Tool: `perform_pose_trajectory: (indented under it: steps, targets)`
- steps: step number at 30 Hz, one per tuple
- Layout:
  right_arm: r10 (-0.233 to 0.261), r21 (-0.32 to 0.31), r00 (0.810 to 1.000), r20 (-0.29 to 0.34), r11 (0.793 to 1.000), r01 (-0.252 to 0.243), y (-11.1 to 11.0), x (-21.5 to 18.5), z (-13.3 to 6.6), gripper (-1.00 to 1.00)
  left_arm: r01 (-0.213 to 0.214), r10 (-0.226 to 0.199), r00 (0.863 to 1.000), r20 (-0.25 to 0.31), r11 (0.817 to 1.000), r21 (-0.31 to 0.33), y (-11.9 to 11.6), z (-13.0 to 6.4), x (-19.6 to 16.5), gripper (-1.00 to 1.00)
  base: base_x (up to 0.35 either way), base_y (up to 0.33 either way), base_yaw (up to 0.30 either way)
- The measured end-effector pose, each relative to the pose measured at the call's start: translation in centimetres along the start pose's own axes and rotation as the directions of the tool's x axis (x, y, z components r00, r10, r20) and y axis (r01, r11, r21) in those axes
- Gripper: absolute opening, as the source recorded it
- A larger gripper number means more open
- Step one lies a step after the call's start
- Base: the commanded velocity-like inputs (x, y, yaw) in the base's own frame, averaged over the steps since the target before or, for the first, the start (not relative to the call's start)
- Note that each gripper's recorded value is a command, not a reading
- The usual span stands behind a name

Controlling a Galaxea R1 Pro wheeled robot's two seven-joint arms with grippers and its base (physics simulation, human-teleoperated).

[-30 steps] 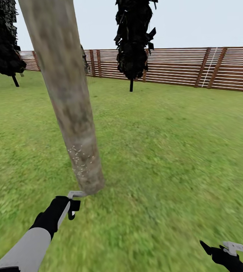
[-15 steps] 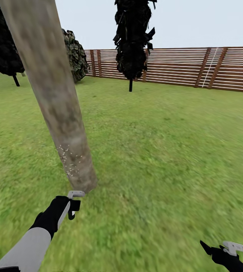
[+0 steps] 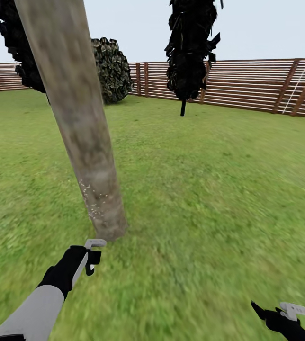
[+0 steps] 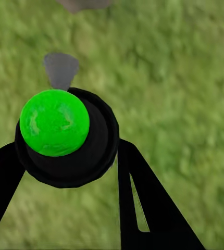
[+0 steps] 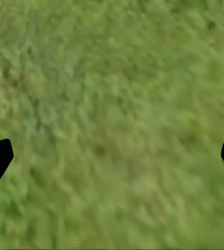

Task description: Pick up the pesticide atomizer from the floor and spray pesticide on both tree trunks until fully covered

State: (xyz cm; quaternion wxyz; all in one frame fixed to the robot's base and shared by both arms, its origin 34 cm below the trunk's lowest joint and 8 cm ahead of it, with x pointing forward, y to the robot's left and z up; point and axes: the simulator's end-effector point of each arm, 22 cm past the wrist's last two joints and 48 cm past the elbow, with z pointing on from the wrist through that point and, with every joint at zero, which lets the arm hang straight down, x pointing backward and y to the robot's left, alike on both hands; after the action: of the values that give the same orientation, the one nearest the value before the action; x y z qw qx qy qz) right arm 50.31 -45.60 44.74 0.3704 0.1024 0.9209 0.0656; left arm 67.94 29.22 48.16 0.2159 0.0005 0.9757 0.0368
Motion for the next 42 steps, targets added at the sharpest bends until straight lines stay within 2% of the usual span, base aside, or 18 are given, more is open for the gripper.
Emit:
perform_pose_trajectory:
  steps: [9,30,42]
  targets:
    - [0.000,0.000,1.000,0.000,1.000,0.000,0.0,0.0,0.0,1.00,-0.001,0.001,1.000,-0.001,1.000,0.006,-0.5,0.0,0.0,-1.00,0.165,-0.291,0.236]
    - [-0.003,0.000,1.000,0.001,1.000,0.003,0.0,0.0,0.0,1.00,-0.002,0.002,1.000,-0.001,1.000,0.015,-1.2,0.0,0.0,-1.00,0.038,-0.314,0.004]
    - [-0.003,0.001,1.000,0.002,1.000,0.003,0.0,0.0,0.0,1.00,-0.002,0.002,1.000,-0.001,1.000,0.014,-1.1,0.0,0.0,-1.00,0.013,-0.310,0.249]
